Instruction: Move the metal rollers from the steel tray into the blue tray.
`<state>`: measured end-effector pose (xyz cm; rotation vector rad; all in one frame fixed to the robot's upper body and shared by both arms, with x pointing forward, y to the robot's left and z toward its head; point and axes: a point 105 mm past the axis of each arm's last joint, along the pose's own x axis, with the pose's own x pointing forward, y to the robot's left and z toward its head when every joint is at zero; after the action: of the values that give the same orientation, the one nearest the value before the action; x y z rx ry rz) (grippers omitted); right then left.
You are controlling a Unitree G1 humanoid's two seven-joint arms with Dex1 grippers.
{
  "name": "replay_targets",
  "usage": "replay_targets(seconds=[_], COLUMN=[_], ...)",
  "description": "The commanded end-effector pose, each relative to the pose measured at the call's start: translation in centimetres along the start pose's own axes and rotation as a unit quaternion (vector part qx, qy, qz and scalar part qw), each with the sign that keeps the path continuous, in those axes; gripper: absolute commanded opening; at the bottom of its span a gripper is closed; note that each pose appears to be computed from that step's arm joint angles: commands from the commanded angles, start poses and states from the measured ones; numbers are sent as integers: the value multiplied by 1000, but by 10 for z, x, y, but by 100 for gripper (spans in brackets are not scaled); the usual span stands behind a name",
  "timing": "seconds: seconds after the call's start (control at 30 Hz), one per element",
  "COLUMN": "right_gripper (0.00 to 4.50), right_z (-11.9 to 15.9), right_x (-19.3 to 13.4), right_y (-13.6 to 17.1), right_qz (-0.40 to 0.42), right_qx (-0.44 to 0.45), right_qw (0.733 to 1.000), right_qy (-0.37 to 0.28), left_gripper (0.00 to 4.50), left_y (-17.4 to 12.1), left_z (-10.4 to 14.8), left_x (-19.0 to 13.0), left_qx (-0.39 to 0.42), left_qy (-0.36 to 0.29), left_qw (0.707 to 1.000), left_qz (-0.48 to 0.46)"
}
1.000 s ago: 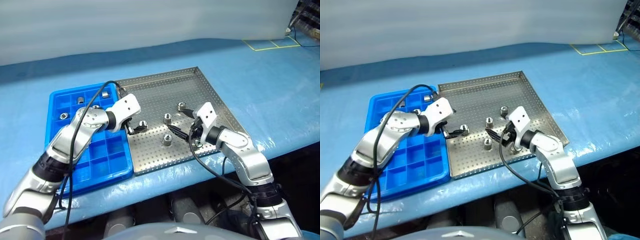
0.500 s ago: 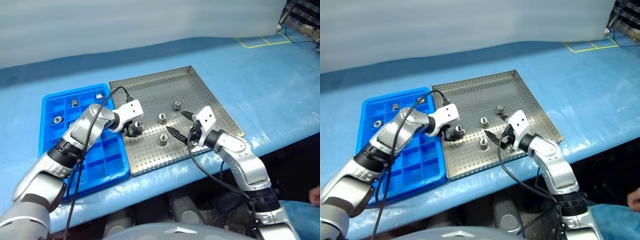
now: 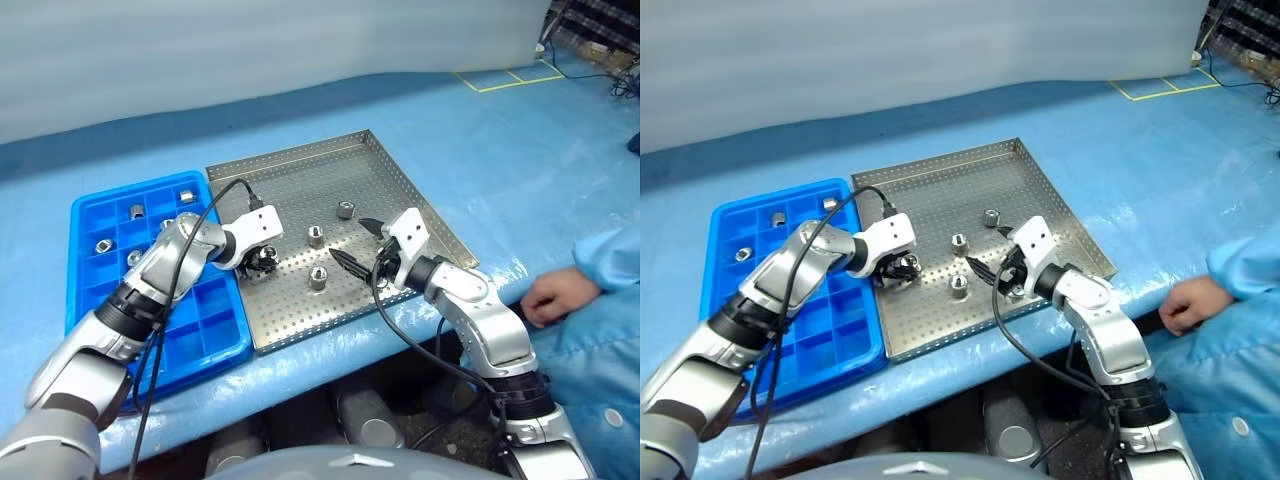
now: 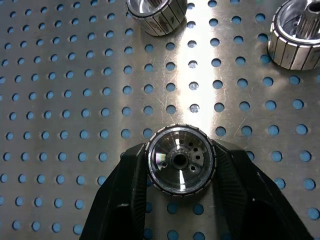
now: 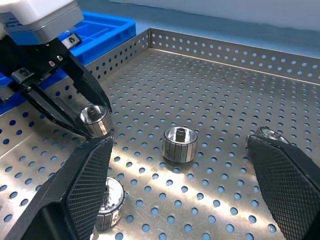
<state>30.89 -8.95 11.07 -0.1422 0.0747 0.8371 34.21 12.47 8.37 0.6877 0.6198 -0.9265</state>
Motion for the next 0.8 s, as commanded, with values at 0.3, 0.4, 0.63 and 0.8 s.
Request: replay_targets(seconds=[0.3,0.4,0.63,0.8], right_gripper=[450,450,450,450], right_z=[6,7,8,12], right_x=[6,3,6,7], right_y=[33,47,50,50], right_qz=[126,169,160,156], right_qx=[29,-3,-28,-18], right_qw=[991,985,986,987], right_qy=[25,47,48,37], left_gripper=[172,172,172,172], left_y=[12,25,40,13], left_z=[46,53,-2,-43], left_x=[-65,-108,-183,-188], left_qx=[-61,-67,-175,-220], left_qy=[-181,-241,-215,-139], left_qw=[981,957,867,845], left_qz=[45,145,414,466])
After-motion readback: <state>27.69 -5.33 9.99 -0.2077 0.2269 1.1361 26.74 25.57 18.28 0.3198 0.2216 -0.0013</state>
